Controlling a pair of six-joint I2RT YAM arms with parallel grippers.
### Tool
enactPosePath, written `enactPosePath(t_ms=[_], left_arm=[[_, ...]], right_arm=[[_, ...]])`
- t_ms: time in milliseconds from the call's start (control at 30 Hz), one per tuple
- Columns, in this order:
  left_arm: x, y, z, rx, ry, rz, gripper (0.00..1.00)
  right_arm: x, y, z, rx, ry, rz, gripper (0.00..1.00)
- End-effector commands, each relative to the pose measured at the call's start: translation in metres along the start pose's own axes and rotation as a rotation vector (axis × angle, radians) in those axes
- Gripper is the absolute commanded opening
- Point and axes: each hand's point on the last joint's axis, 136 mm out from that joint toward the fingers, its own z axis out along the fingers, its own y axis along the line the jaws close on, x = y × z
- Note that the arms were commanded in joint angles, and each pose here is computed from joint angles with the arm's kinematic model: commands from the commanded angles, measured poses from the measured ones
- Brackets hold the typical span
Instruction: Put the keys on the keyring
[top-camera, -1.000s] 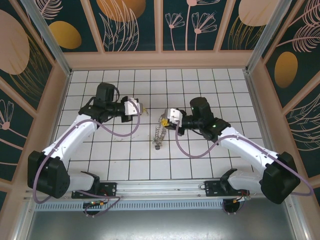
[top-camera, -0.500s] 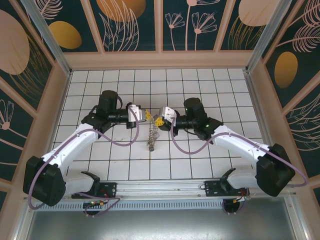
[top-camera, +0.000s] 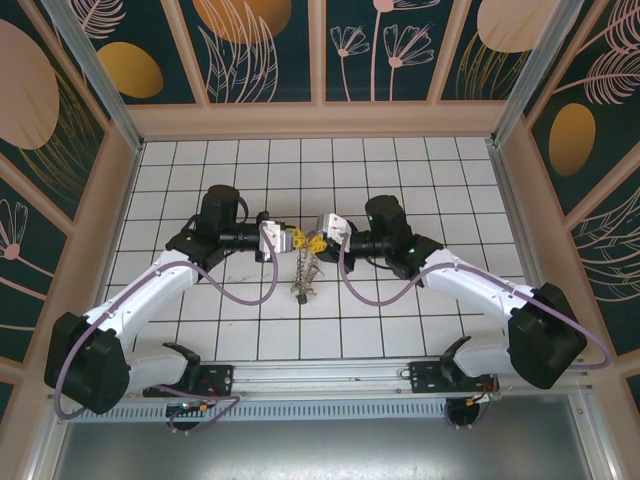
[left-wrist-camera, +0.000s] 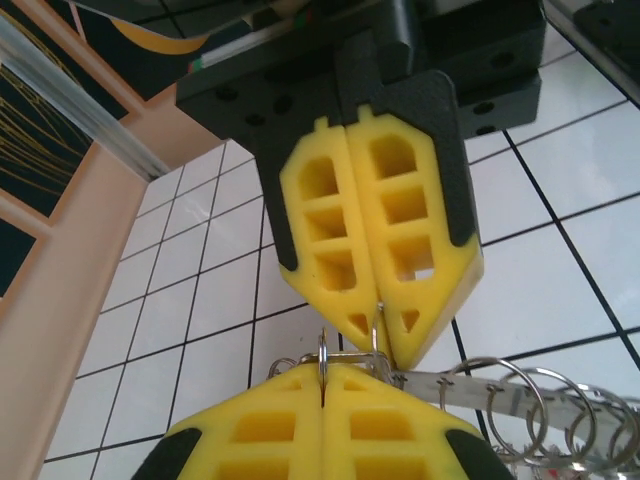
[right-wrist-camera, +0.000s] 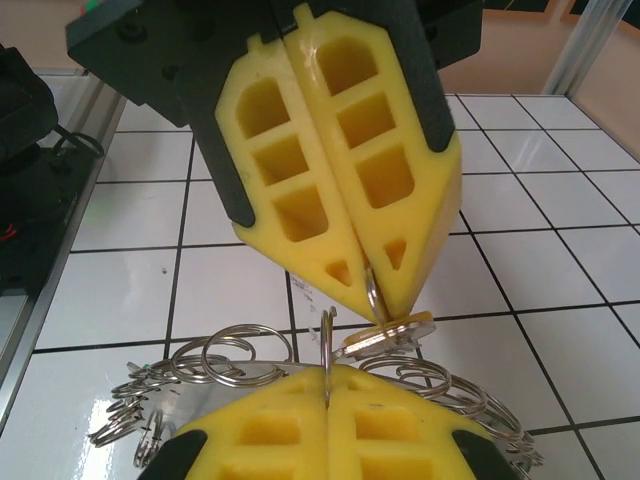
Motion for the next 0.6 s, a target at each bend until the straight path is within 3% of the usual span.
enactPosePath(t_ms=[0, 200, 567], left_arm=[[0.001, -0.013, 0.000, 0.050, 0.005, 0.052, 0.00], [0.013, -0.016, -0.003, 0.039, 0.071, 0.075, 0.00], [-0.001, -0.009, -0.005, 0.020, 0.026, 0.092, 0.00]], right_arm=[[-0.031, -0.004, -0.003, -0.004, -0.089, -0.058, 0.00], [-0.030, -0.004, -0.005, -0.012, -0.089, -0.039, 0.00], [-0.025, -0.001, -0.001, -0.052, -0.070, -0.006, 0.00]])
